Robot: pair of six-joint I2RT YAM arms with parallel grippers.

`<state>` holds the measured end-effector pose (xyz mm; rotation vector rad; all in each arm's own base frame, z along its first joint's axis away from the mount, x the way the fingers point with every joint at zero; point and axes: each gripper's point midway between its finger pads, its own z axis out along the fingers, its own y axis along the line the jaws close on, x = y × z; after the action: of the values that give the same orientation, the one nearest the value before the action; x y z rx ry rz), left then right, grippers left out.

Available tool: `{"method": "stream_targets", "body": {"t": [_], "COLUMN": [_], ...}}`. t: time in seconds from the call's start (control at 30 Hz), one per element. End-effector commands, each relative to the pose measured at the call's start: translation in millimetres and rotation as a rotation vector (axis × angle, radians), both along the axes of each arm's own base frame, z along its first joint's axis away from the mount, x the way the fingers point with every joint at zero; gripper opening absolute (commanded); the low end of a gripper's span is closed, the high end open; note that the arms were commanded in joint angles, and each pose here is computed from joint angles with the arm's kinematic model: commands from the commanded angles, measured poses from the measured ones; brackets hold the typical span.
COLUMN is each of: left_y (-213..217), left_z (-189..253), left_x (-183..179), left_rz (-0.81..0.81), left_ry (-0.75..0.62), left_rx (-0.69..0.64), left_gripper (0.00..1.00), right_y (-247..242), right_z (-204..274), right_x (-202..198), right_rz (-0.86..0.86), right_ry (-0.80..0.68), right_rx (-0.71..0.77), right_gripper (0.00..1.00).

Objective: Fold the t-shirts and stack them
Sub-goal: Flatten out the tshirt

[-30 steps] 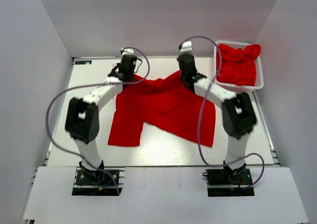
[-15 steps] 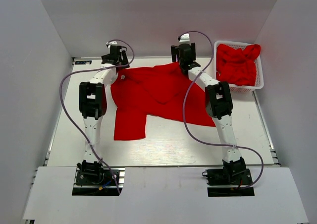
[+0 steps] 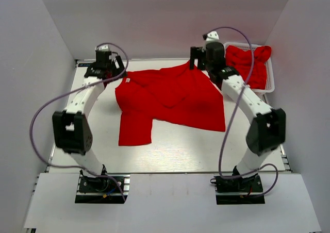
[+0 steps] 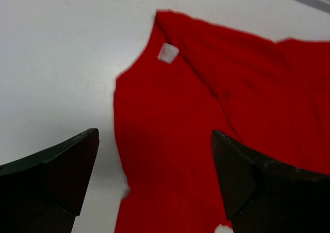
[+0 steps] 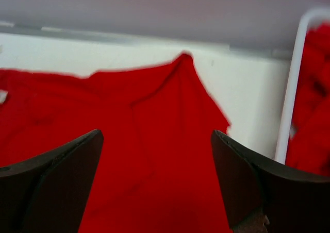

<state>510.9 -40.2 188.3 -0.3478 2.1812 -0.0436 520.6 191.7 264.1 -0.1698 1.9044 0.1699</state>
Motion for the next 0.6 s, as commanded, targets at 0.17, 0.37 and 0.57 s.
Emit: {"method": "stream_targets", "body": {"t": [0.17, 0.37, 0.57], "left_y": [-21.2, -28.2, -33.3], "left_z": [-49.9, -103.9, -130.2], "left_x": [-151.1, -222.5, -253.0], "left_rz": [-0.018, -0.013, -0.033], "left_ry": [0.173, 0.343, 0.397], "left_rx": [-0.200, -0.249, -0.247], "left_gripper": [1.00, 1.00, 1.00], "right_y": [-49.2, -63.0, -60.1], "right_z": [-113.0, -112.7, -133.0], "right_x": [-146.0, -197.0, -217.0], "right_rz": [-0.124, -0.184, -0.135], "right_ry": [0.424, 0.397, 0.429], "right_rx": [0.085, 0.242, 0.255], "right_gripper": [0.90, 0.90, 0.90]}}
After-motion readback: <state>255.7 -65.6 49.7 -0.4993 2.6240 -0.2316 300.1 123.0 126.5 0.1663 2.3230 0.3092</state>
